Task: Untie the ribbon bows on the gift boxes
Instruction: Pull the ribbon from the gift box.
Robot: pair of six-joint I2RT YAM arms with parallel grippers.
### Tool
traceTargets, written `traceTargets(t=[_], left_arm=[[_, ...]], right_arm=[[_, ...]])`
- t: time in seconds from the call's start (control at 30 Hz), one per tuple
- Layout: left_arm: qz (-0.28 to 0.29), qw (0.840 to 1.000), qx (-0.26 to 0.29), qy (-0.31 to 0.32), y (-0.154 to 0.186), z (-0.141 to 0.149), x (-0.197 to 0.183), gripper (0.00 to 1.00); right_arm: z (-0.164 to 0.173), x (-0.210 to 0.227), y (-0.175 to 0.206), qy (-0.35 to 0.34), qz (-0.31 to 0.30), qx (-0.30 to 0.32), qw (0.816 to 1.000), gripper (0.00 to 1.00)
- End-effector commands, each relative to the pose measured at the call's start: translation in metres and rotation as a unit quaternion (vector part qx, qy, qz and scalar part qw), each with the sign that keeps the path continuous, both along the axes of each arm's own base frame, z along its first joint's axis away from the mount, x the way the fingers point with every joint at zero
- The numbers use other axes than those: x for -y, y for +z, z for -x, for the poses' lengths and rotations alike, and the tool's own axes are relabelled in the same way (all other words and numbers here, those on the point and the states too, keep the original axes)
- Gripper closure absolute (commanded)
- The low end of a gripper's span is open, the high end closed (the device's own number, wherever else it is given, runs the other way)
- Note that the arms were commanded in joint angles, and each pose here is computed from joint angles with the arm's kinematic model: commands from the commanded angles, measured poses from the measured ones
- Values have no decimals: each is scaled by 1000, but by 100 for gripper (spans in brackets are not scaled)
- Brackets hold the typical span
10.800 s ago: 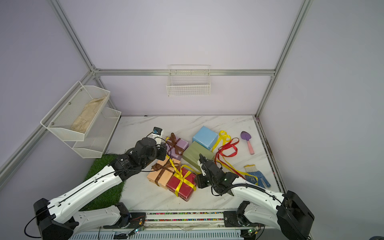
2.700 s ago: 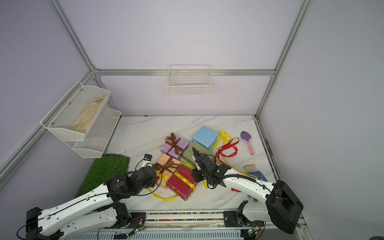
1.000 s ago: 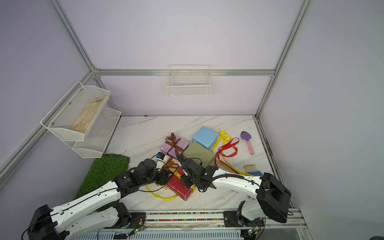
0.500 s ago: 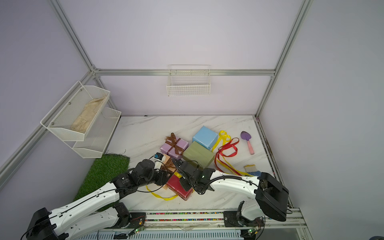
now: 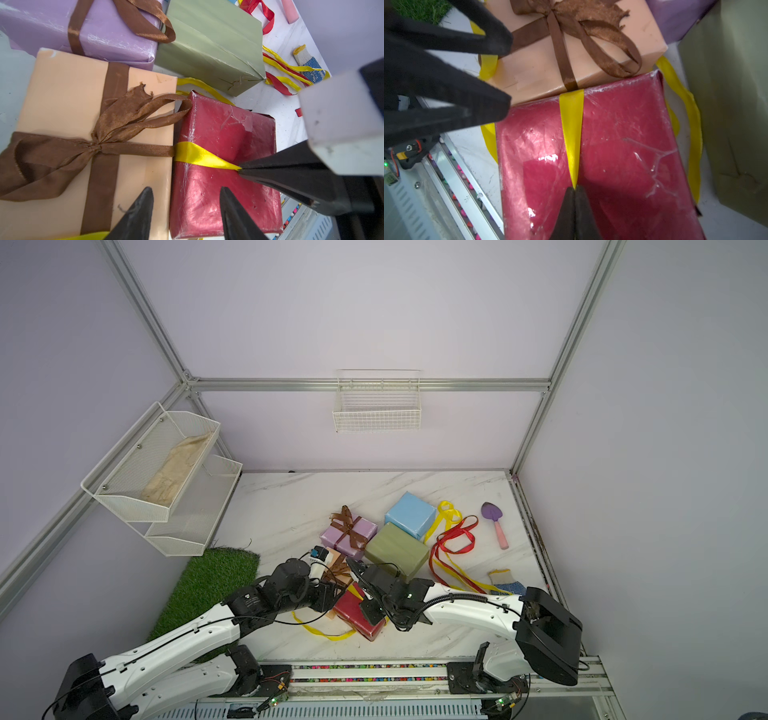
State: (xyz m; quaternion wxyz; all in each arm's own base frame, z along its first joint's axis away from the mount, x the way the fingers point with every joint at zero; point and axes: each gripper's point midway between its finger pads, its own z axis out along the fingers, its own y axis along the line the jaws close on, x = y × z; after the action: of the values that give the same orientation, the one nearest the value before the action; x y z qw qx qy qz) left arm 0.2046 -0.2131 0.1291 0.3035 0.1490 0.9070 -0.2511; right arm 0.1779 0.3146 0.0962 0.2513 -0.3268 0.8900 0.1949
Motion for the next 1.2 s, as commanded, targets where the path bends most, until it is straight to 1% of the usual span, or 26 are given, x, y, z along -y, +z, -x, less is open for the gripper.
traceTargets(t=[0.0,0.07,0.17,0.3,0.47,0.57,0.67,0.83,1.0,1.17], left_arm=[[17,1000,2,-19,3,0,9,48],[22,999,1,-27,4,1,12,49],[28,999,2,-38,6,2,16,50],[33,998,5,-52,8,4,19,54],[40,997,2,-66,7,4,27,61],[27,999,2,-42,0,-3,24,68],[19,999,5,-31,-3,-6,25,72],[2,1000,14,-17,-8,-9,24,73],[-6,999,27,-23,-9,-7,32,75],[-28,999,26,-22,-18,-7,38,79]], right_arm=[[2,-1,2,-1,-9,2,1000,100],[-3,1,7,-13,-10,10,1000,100],[-20,10,12,-64,-7,23,998,100],[-37,13,46,-95,-45,51,993,100],[-47,4,81,-90,-74,78,990,100],[-55,3,93,-101,-73,93,988,100],[-60,3,102,-109,-76,105,986,100],[-67,7,127,-115,-81,132,981,100],[-72,7,153,-113,-92,156,977,100],[-75,5,171,-106,-96,170,975,100]])
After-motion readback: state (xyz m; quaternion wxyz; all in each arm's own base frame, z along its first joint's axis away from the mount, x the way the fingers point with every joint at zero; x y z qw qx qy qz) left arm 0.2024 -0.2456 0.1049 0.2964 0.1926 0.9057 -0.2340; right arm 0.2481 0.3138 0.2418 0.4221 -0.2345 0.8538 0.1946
